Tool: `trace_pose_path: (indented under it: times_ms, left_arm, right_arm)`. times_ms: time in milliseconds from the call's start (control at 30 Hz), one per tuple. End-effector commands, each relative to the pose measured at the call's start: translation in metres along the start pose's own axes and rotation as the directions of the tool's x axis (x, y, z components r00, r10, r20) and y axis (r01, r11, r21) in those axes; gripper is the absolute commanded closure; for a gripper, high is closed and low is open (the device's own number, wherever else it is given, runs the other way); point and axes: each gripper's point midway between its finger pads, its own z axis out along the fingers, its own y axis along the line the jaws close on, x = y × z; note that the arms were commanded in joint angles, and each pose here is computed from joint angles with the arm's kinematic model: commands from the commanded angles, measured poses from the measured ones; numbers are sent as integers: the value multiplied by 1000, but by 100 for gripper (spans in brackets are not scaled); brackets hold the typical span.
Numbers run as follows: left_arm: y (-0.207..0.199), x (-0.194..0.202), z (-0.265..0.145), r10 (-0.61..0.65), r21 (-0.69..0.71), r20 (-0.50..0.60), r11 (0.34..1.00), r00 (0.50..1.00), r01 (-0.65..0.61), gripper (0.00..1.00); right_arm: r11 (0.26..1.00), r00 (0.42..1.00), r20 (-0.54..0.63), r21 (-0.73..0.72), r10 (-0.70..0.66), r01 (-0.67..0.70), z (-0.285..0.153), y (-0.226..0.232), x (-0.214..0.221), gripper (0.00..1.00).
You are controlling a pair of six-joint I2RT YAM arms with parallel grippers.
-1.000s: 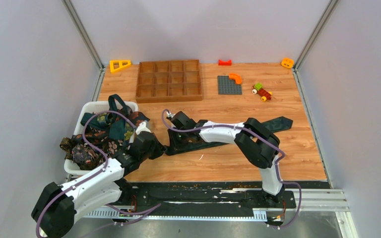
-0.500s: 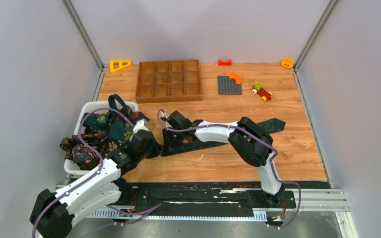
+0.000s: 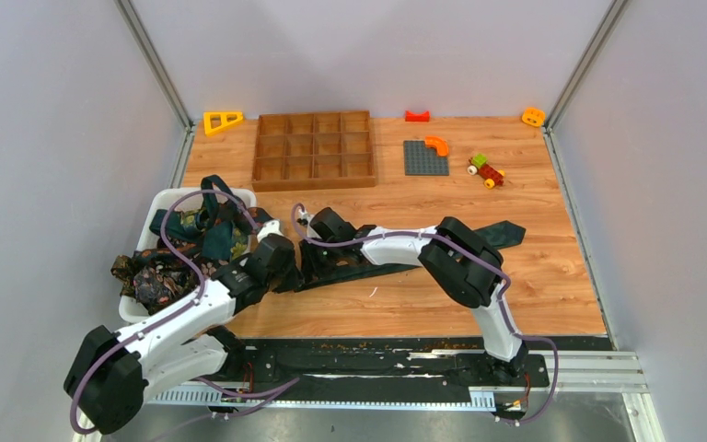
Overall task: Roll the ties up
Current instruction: Roll the tie at the center of the board.
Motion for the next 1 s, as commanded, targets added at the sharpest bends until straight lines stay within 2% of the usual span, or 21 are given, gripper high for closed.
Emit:
trace_pose_path:
  times_ms: [0,833,967]
  left_arm:
    - [-16,-12,1,36,35,10,999,999,-36,100]
    - [-22,-8,32,90,-19,-55,996,994,-91,100]
    - [-27,-10,33,85,-4,-55,996,995,-85,92]
  right_arm:
    - [1000,1000,22,-6,-6,6,-2,1,-2,91]
    - [986,995,84,164,-51,36,-62,-15,-11,89]
    - [985,995,91,170,-51,35,-66,-18,-11,88]
